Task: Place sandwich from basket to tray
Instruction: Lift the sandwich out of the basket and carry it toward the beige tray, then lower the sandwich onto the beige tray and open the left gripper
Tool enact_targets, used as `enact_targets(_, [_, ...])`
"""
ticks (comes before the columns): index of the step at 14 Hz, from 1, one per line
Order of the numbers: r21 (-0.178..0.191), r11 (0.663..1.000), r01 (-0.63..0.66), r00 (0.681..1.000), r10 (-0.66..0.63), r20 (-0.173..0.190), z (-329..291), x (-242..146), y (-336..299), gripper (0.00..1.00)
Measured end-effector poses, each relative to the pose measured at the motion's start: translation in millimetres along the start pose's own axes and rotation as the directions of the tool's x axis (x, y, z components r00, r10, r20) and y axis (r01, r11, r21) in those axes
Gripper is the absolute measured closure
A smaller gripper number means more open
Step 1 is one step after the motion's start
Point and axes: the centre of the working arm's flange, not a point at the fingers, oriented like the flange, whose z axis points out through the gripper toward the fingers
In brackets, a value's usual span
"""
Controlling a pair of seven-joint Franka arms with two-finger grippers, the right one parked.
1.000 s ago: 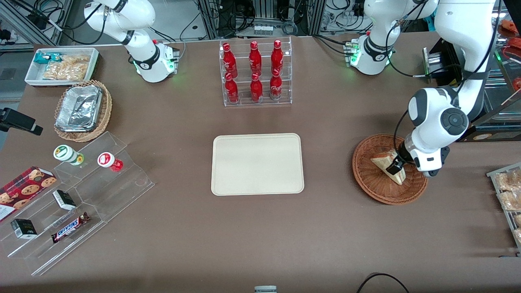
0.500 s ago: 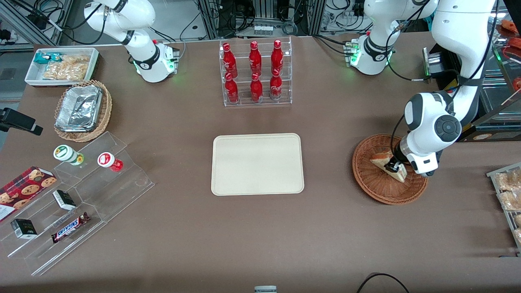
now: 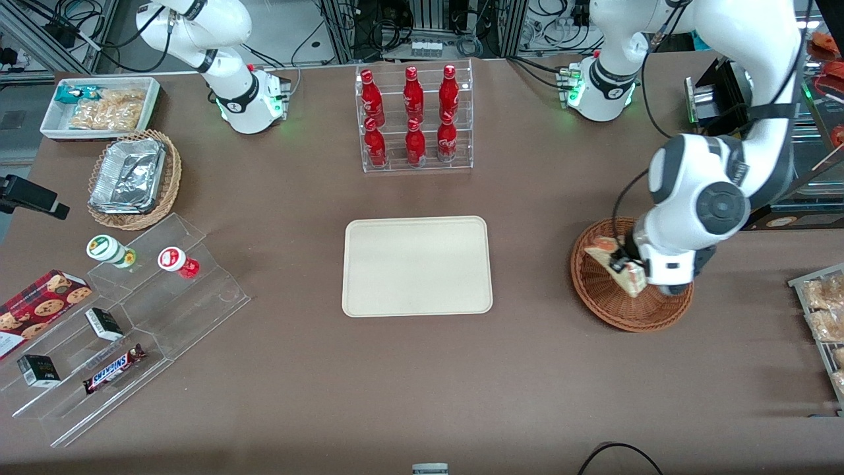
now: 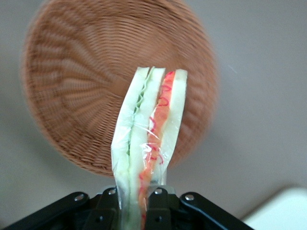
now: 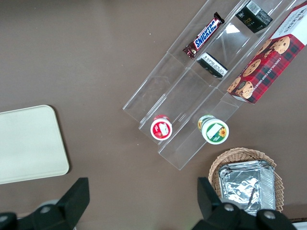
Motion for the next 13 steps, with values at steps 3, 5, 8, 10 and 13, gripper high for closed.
enact_targets(3, [0.013,0.983,-0.183,0.983,0.183,-0.007,7,-49,74,0.85])
enact_targets(5, [0.022,0.964,-0.265,0.964,0.265,-0.007,23,-83,127,0.85])
enact_targets(8, [0.023,0.931,-0.364,0.931,0.364,-0.01,49,-134,188,0.85])
enact_targets(10, [0.006,0.916,-0.4,0.916,0.4,0.0,60,-175,221,0.85])
enact_targets(13, [-0.026,0.913,-0.408,0.913,0.409,0.008,72,-227,259,0.85])
